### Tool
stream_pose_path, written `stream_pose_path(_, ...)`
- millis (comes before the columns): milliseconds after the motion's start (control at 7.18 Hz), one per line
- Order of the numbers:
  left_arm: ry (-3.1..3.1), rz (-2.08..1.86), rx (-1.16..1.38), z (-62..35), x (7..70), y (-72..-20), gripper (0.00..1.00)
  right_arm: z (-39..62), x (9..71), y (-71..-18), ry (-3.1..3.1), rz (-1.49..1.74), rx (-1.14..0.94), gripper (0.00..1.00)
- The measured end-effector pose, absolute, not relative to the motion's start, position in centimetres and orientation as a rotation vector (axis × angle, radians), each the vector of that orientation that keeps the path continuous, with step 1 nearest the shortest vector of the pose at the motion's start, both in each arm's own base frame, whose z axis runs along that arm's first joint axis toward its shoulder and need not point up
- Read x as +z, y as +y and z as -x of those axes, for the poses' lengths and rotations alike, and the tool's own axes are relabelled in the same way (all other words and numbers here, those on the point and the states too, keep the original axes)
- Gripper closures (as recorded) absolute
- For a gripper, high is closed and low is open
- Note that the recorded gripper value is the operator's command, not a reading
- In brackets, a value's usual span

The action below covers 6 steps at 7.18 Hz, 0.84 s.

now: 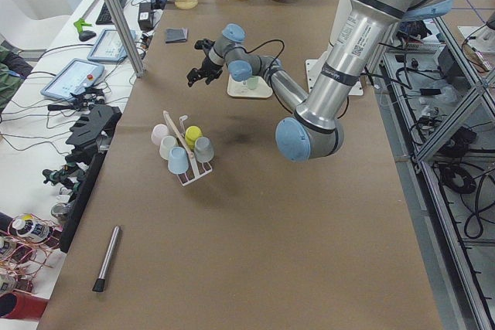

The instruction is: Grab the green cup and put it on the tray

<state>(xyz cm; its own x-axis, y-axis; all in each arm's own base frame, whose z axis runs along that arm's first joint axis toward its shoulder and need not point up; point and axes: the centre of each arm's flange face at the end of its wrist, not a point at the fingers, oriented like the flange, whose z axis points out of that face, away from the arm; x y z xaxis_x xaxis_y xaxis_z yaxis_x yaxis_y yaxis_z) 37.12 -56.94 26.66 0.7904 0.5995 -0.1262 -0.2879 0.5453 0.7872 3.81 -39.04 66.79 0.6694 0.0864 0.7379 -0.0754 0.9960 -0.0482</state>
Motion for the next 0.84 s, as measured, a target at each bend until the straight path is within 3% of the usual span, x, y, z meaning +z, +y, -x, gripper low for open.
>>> stream_pose_path(418,0.420,-0.754,0.416,-25.2,28.4,-61.3,0.02,-3.8,66.8,-39.0,-0.833,0.014,0.091,0.00)
stream_pose_path(836,0.624,-0.527,0.316,-12.7,37.9,-61.4,0.02,-3.8,66.6,-39.1,-0.832,0.011,0.090,0.00)
